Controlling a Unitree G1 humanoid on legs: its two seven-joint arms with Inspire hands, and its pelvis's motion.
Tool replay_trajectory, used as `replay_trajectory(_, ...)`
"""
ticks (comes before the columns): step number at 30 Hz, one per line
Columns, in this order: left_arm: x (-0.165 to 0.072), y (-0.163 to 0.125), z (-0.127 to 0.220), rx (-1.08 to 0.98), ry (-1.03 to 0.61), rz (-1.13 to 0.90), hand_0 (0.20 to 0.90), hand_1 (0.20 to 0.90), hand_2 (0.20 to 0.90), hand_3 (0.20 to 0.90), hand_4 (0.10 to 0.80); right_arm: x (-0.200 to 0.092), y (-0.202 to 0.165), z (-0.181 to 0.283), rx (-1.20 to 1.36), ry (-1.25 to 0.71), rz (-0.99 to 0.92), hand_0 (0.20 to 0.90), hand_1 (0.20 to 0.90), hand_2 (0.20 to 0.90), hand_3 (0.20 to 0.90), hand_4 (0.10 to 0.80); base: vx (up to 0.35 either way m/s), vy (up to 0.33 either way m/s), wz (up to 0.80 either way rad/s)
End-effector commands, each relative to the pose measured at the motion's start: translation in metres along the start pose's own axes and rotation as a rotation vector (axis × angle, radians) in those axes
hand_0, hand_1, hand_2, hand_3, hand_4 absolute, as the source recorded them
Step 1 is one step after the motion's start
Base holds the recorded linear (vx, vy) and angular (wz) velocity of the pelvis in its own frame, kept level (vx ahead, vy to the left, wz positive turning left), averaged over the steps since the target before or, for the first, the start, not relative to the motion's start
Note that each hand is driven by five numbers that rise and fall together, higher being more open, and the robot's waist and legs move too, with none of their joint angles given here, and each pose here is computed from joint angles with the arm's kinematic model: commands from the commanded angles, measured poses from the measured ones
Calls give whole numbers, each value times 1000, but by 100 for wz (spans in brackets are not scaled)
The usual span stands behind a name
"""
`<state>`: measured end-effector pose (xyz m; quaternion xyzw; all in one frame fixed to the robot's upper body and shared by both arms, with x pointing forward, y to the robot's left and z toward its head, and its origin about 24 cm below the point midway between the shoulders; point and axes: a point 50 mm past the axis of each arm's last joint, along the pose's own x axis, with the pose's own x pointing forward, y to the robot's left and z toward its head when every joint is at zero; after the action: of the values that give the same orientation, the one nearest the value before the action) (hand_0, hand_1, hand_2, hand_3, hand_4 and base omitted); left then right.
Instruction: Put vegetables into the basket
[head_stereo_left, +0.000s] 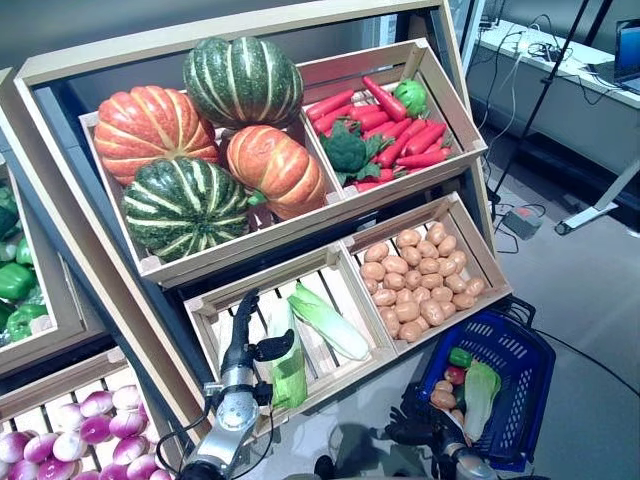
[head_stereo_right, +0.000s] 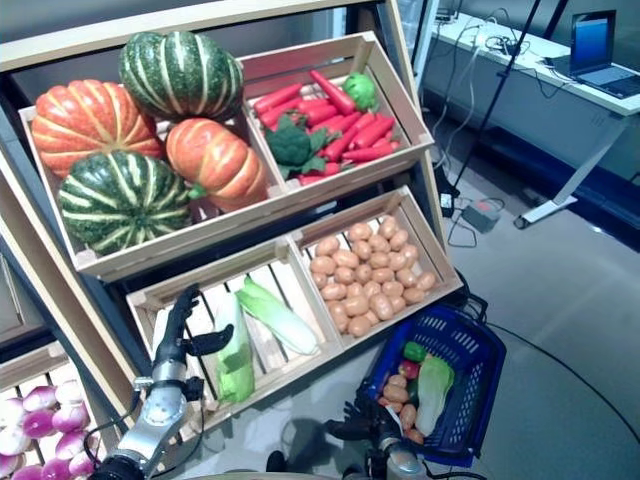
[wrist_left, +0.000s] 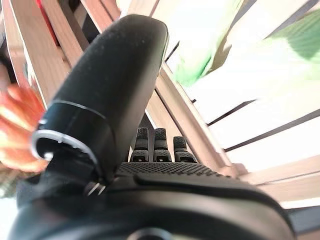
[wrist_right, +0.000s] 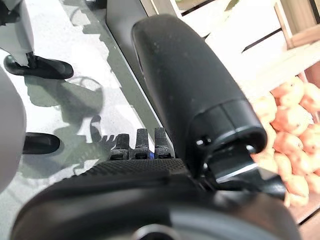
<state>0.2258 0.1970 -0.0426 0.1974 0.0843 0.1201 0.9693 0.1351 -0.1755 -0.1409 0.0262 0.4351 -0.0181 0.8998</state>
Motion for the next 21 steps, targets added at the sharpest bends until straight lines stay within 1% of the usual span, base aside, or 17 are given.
replay_trajectory(1,34,-1,44,-20,-159,119,900,900,900,900,800,2,11,26,48,-135,13,900,900,900,900,800,48,15,-6)
replay_trajectory(4,38,-6,40,-20,-114,135,900,900,900,900,800,3,11,35,25,-165,27,900,900,900,900,800,25,18,-14)
replay_trajectory(6,42,-9,45,-23,-116,144,900,900,900,900,800,4,12,46,10,-208,29,900,900,900,900,800,-40,22,-13)
replay_trajectory(10,54,-11,62,-8,-160,207,900,900,900,900,800,2,15,92,-26,-407,14,900,900,900,900,800,-139,15,-16)
replay_trajectory(14,58,-5,66,-21,-161,269,900,900,900,900,800,-5,17,118,-63,-545,13,900,900,900,900,800,-54,9,-8)
replay_trajectory(18,60,3,66,-7,-165,347,900,900,900,900,800,-8,11,126,-52,-575,9,900,900,900,900,800,10,5,-9)
replay_trajectory(21,61,3,68,-5,-167,376,900,900,900,900,800,-7,8,130,-53,-584,-8,900,900,900,900,800,-12,3,2)
